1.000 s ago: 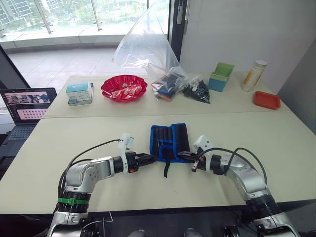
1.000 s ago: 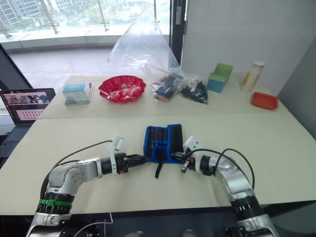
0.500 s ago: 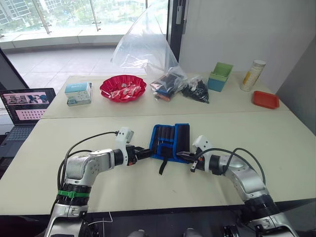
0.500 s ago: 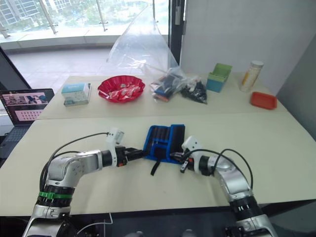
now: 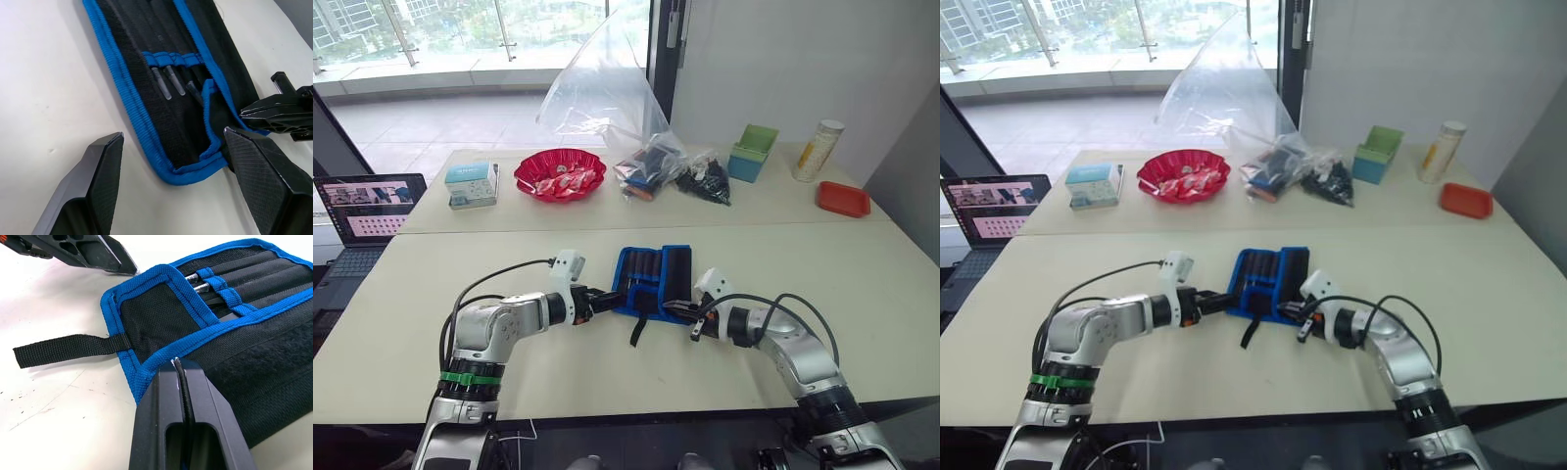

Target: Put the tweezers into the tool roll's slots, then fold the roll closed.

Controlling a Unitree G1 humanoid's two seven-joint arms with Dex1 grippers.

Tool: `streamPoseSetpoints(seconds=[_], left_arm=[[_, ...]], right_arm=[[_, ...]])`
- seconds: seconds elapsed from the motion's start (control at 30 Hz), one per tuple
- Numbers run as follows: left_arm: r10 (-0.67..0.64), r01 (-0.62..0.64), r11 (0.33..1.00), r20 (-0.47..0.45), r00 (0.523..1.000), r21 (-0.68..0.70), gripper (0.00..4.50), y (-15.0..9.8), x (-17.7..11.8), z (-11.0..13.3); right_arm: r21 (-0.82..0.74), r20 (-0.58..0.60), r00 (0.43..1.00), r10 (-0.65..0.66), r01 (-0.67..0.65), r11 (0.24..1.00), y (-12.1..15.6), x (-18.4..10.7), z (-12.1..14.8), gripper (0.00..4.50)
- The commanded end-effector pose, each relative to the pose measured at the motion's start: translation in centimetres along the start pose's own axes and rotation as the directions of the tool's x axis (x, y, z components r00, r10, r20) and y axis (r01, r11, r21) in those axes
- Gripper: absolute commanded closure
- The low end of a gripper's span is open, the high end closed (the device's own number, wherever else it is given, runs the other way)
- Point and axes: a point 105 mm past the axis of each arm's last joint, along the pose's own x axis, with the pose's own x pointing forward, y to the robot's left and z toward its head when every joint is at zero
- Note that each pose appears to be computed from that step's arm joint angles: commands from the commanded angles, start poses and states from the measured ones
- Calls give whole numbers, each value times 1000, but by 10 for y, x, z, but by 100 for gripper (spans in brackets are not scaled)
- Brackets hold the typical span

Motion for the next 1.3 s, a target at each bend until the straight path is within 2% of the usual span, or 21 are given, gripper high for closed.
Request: streamPoseSetpoints(seconds=[0.03, 0.3, 0.43, 0.63, 0.73, 0.8, 1.07, 1.3], left_arm=[[-34, 34, 999, 3, 999, 7, 101, -11, 11, 2], [9, -9, 1000, 44, 999, 2, 101, -4, 8, 9], [58, -56, 998, 143, 988, -20, 101, 8, -7, 26], [50, -44, 998, 149, 988, -43, 101, 8, -10, 27], [16, -8, 998, 133, 991, -56, 170, 1, -6, 22], [3, 5, 998, 124, 992, -67, 240, -3, -3, 18], [40, -35, 998, 81, 996, -61, 240, 2, -1, 8], [104, -96, 993, 135, 985, -62, 240, 14, -7, 21]], right_arm=[[6, -22, 1000, 1, -1, 1000, 3, 1, -6, 450], [7, -28, 1000, -7, 7, 1000, 3, -2, -7, 450], [7, -33, 999, -1, 1, 1000, 4, 0, -9, 450], [2, -35, 999, 5, -5, 1000, 5, 2, -9, 450], [-3, -32, 999, 12, -13, 1000, 6, 4, -7, 450], [-6, -33, 999, 15, -15, 1000, 6, 5, -7, 450], [-8, -36, 999, 13, -13, 1000, 6, 3, -9, 450], [-7, -36, 999, 14, -14, 1000, 7, 3, -9, 450]])
